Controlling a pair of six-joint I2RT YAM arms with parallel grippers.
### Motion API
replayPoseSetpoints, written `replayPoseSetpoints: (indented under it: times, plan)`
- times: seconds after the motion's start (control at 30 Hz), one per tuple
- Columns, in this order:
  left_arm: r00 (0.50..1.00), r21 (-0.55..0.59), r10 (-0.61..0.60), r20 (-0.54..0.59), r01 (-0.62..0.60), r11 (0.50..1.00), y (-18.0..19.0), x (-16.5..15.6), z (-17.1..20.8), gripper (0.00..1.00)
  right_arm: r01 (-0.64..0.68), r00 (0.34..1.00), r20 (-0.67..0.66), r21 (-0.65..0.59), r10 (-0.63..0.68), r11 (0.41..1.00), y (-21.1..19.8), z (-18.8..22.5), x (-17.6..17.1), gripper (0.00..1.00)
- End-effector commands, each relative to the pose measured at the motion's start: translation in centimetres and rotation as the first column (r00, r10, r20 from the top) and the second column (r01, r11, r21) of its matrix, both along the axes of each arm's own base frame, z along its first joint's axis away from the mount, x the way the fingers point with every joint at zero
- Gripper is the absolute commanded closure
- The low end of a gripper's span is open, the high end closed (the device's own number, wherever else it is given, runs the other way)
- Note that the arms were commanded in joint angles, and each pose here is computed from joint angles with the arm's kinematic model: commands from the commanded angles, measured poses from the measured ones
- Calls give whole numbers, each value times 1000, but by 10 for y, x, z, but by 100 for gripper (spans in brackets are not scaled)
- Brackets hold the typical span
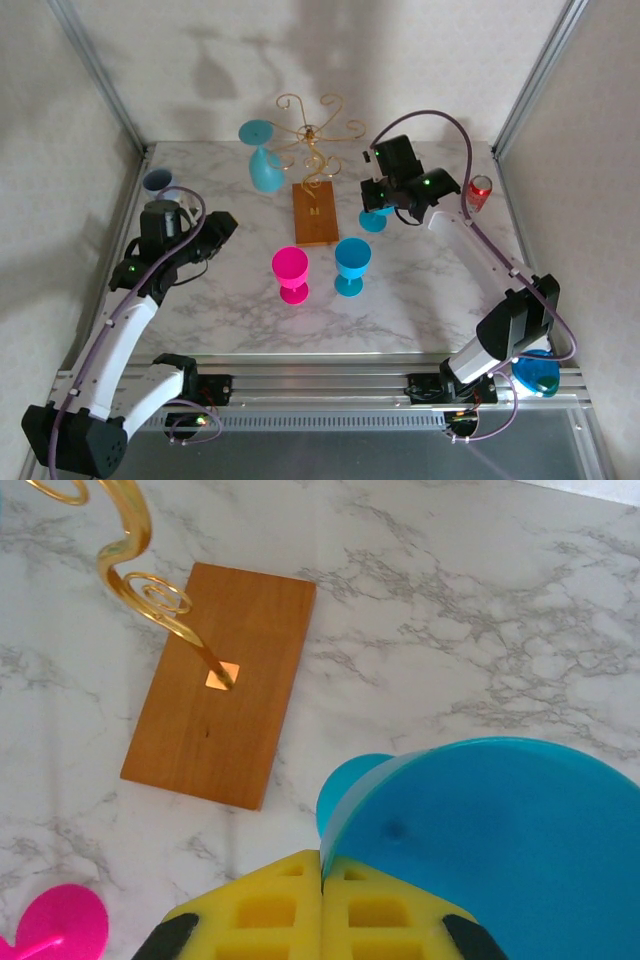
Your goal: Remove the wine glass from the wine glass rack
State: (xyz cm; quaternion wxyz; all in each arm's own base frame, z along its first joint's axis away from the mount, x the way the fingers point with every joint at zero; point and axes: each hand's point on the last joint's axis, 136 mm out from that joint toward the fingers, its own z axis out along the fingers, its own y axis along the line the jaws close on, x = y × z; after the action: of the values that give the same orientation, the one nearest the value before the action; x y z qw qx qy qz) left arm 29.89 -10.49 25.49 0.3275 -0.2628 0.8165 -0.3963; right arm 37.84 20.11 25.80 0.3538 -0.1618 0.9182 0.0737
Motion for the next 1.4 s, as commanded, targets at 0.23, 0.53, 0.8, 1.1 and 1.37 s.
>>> replayPoseSetpoints:
  times: [0.23,0.53,0.8,1.1,1.37]
  plan:
    - [1000,7,-9,24,9,1000,-2,5,2,70,15,1000,-19,11,-15,1000,4,-30,12,100]
    - [1000,8,-9,21,9,1000,-2,4,0,70,21,998,-53,-2,-21,1000,7,-51,16,100]
    - [1000,10,-7,17,6,1000,-1,4,-1,70,25,997,-80,3,-25,1000,9,-62,9,100]
    - [1000,6,-7,19,7,1000,-2,3,-1,70,3,995,-98,-25,-5,1000,19,-74,-2,100]
    - [1000,5,-8,20,8,1000,-2,1,-1,70,-5,995,-100,-24,3,1000,24,-75,-3,100]
